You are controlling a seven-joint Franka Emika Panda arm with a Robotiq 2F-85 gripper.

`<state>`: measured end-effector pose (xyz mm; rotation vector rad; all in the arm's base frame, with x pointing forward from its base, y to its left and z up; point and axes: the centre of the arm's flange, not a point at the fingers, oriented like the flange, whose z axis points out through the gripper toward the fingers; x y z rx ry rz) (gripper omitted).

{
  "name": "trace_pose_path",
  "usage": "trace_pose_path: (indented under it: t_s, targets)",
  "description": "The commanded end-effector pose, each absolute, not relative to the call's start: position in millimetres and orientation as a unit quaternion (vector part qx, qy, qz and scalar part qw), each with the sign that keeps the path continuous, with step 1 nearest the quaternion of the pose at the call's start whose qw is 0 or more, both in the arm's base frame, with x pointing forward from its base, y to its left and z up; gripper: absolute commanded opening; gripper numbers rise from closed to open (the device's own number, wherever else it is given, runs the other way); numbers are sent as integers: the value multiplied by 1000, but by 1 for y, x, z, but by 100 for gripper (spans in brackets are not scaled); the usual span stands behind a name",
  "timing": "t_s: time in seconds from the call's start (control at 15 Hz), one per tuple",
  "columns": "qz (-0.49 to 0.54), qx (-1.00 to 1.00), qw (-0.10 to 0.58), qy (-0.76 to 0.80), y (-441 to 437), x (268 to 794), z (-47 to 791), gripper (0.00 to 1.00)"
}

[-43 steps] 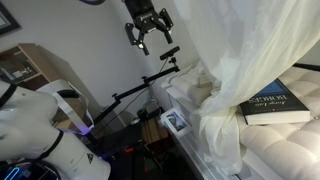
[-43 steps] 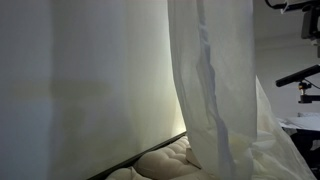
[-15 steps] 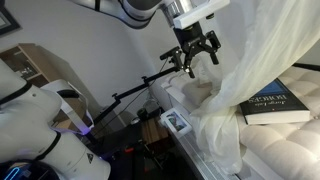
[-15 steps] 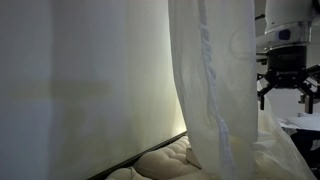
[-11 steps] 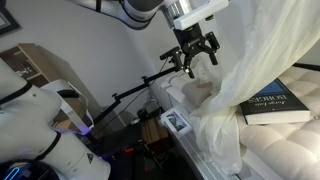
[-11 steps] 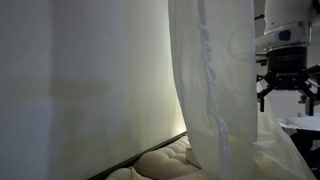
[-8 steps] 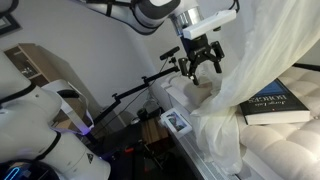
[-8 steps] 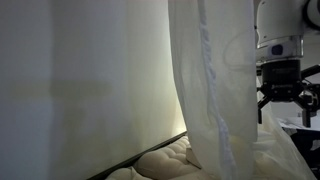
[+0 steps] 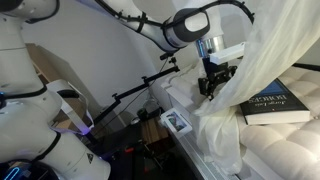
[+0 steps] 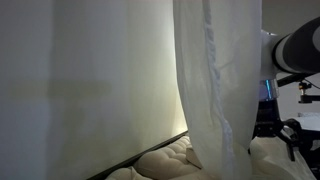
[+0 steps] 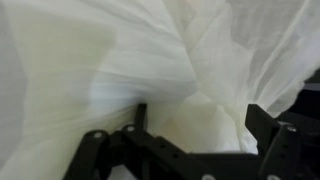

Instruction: Draw the curtain to the right

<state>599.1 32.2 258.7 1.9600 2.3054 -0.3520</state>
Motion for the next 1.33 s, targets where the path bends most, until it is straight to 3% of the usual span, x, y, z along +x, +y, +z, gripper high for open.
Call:
trace_pose_path:
  t_s: [0.0,1.0,1.27]
  targets:
    - [-127,634,71,760,35,619,248,100]
    - [3,586,239,775,53,619,268,100]
    - [-5,604,231,763,52,631,271,100]
